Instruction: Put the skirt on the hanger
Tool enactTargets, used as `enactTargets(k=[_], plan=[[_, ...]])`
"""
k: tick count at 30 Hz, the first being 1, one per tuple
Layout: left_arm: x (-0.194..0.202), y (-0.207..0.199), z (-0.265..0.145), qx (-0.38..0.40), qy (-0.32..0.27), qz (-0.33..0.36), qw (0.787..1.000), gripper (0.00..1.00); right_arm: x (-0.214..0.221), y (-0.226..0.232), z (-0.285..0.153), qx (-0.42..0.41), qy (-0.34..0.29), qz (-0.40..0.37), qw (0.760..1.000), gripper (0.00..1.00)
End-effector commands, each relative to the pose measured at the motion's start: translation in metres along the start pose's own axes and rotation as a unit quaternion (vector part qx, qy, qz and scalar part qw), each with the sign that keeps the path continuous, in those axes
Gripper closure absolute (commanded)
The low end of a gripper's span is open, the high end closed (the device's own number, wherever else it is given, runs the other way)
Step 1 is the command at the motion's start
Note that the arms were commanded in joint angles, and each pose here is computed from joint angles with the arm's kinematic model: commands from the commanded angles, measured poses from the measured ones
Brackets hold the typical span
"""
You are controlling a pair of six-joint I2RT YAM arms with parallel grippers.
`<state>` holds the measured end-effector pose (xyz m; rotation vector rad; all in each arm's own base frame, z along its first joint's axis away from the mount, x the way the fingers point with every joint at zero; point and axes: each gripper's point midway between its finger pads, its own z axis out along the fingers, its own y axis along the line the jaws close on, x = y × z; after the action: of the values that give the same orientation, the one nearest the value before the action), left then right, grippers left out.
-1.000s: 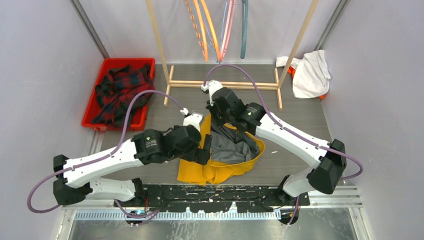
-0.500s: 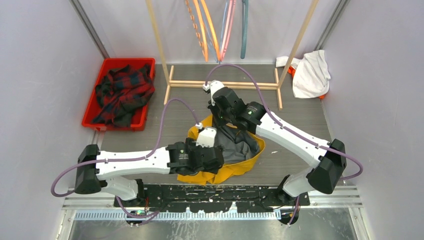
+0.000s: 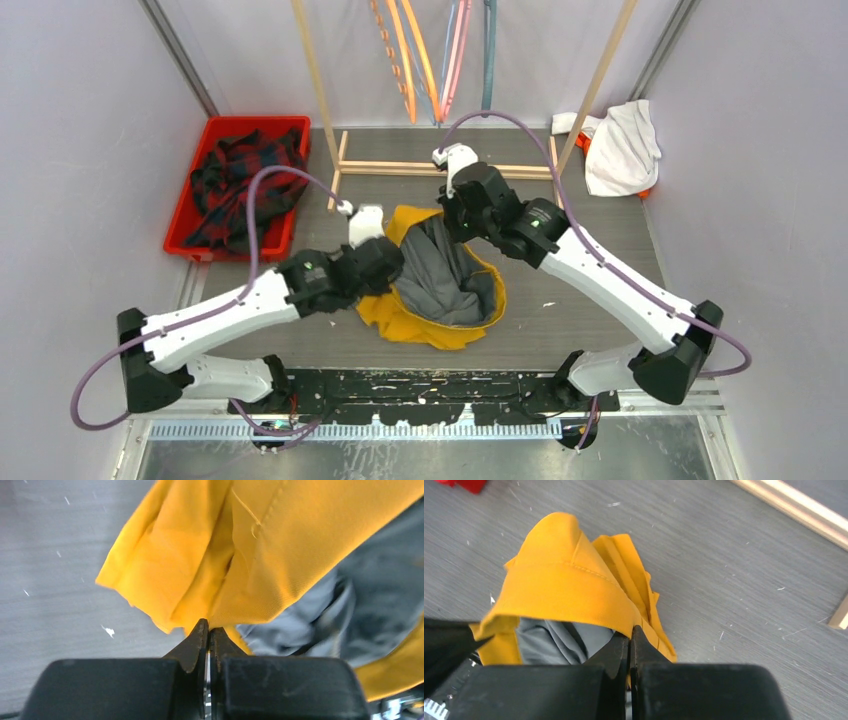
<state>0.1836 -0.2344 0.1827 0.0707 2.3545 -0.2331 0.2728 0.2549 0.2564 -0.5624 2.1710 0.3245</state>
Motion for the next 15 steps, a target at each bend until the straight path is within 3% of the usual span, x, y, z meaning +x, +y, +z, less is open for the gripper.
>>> enactTargets(k=[1,7,15], plan=[[-0.082,0.011,-0.035,0.02,-0.07,-0.006,0.997,1.0,-0.066,-0.012,-0.056,0.01,-0.115,0.027,0.993,0.99],[-0.146,0.013,-0.07,0.021,-0.117,0.006,0.993,1.0,-0.096,-0.033,-0.093,0.051,-0.166,0.038,0.984,0.99],[-0.161,0.024,-0.08,0.008,-0.121,0.015,0.992,1.0,-0.082,-0.045,-0.109,0.068,-0.159,0.039,0.984,0.99]])
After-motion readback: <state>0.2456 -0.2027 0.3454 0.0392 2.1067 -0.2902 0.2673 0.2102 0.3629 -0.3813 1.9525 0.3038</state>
